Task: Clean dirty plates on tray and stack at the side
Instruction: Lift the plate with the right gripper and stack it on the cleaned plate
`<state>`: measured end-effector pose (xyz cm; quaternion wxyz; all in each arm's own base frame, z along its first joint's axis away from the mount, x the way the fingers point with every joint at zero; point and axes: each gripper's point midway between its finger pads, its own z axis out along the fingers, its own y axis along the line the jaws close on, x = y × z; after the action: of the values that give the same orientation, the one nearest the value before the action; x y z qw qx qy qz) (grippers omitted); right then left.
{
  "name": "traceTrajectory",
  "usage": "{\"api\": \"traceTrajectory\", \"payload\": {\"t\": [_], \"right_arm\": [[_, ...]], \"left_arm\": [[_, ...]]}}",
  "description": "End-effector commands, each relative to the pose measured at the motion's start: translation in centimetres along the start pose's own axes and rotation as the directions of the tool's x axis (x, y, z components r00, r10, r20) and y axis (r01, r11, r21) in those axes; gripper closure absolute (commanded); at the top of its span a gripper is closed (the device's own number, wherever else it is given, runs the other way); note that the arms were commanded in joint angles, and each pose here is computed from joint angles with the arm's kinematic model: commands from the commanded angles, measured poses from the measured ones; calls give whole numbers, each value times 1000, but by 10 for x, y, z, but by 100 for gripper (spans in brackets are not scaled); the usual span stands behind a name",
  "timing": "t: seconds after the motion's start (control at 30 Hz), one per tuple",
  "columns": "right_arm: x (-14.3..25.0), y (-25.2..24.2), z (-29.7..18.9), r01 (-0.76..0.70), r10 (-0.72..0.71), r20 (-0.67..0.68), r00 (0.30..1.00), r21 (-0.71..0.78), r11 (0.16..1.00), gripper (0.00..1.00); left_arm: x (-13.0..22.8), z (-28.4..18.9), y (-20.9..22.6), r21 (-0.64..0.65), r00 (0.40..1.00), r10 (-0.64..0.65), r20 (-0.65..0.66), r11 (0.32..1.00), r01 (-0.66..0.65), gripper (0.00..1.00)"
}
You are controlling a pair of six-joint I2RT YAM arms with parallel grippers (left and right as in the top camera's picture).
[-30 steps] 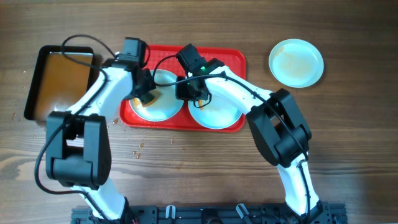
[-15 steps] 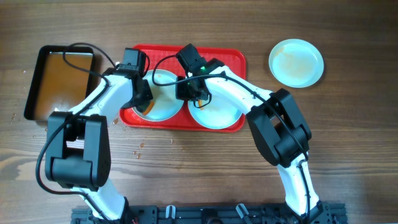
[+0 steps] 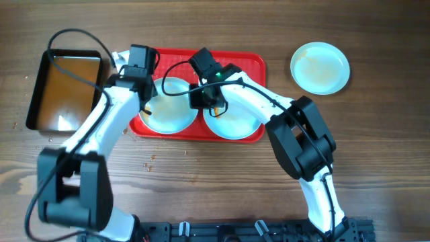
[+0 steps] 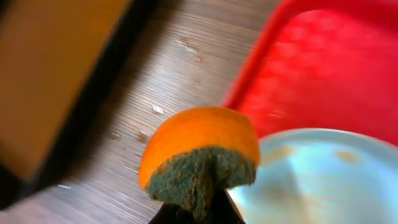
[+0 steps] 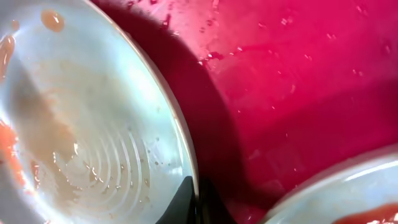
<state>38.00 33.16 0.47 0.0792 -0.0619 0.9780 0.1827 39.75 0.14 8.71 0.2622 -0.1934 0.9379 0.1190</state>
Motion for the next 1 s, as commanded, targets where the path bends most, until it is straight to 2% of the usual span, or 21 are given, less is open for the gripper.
{"api": "traceTrajectory", "payload": {"t": [0.0,0.03,0.13,0.23,0.3,0.4,0.53,0.57,0.7,0.77,0.97], "right_arm": [[-19,-1,-14,162,-164,62,984,39,986,96],[-33,-1,-32,169,-179,124,976,82,982,96],[-79,-10,-107,143,-240,355,903,278,950,96],[-108,-3,-182,207,-411,483,774,420,884,96],[-117,1,-227,233,-516,511,687,518,823,96],[-115,12,-258,323,-669,451,591,628,708,96],[-112,26,-283,336,-838,270,474,824,456,96],[-111,32,-290,324,-869,214,445,867,379,96],[-103,67,-308,298,-935,94,341,933,202,96],[-97,85,-316,273,-951,64,303,950,151,96],[-95,93,-324,232,-952,76,296,961,149,96]], "left_arm": [[8,-38,-36,378,971,-139,-196,903,206,96],[15,-47,-33,424,953,-143,-268,871,250,96],[40,-47,1,330,905,-165,-392,893,306,96],[55,-49,9,322,902,-90,-422,915,242,96],[59,-51,6,326,901,-77,-427,916,233,96],[59,-53,-1,342,907,-58,-417,915,215,96],[59,-54,-11,364,915,-34,-401,911,193,96],[59,-55,-13,370,918,-28,-395,910,188,96],[59,-55,-15,374,919,-23,-393,909,183,96],[59,-55,-15,374,919,-24,-393,909,183,96],[59,-55,-15,374,919,-24,-392,909,183,96]]}}
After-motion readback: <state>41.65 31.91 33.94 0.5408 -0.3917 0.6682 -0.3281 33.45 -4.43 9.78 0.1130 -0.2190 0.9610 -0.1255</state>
